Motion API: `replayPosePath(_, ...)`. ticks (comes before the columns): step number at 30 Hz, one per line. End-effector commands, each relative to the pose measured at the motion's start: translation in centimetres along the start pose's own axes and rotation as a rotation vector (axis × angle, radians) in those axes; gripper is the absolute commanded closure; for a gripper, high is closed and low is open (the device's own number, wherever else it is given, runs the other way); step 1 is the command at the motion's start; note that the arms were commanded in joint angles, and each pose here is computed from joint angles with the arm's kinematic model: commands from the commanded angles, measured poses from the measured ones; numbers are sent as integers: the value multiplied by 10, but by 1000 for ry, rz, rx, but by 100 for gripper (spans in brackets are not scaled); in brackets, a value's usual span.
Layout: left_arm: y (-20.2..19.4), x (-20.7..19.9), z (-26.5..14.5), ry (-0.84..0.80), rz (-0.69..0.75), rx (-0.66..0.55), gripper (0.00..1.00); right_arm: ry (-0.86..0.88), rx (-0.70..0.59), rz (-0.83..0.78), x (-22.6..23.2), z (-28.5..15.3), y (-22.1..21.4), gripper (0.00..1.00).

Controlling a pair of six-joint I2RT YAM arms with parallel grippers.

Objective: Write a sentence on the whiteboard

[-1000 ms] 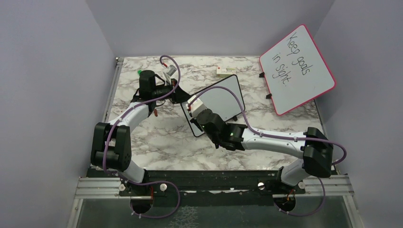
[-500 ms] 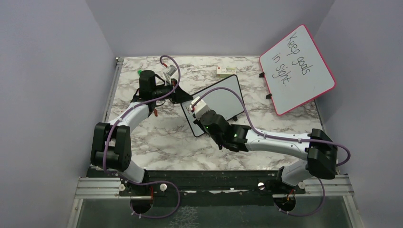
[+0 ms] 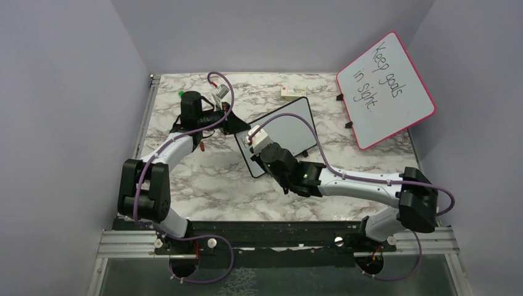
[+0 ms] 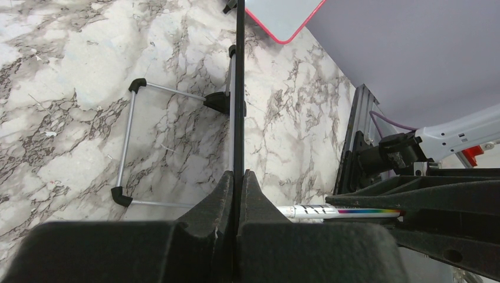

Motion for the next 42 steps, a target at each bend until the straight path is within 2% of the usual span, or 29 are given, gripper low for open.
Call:
replayPosePath(1, -4, -1, 0, -30, -14, 20, 100, -5, -41, 40, 0, 4, 12, 99)
replayPosePath(17, -4, -1, 0, -31, -16, 20, 100, 13, -45, 41, 5, 8, 15, 99)
replayPosePath(42, -4, -2, 0, -33, -12, 20, 100, -42, 26, 38, 0, 8, 0, 99)
Point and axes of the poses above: each gripper's point midway between its finger pads, its own z axis out along the fingers, its own x axis along the line the jaws close on, y = z × x, the point moved 6 cm from there along -z, back along the fingers, and after that the axes turned 6 degrees about z, right-handed, at the moved point
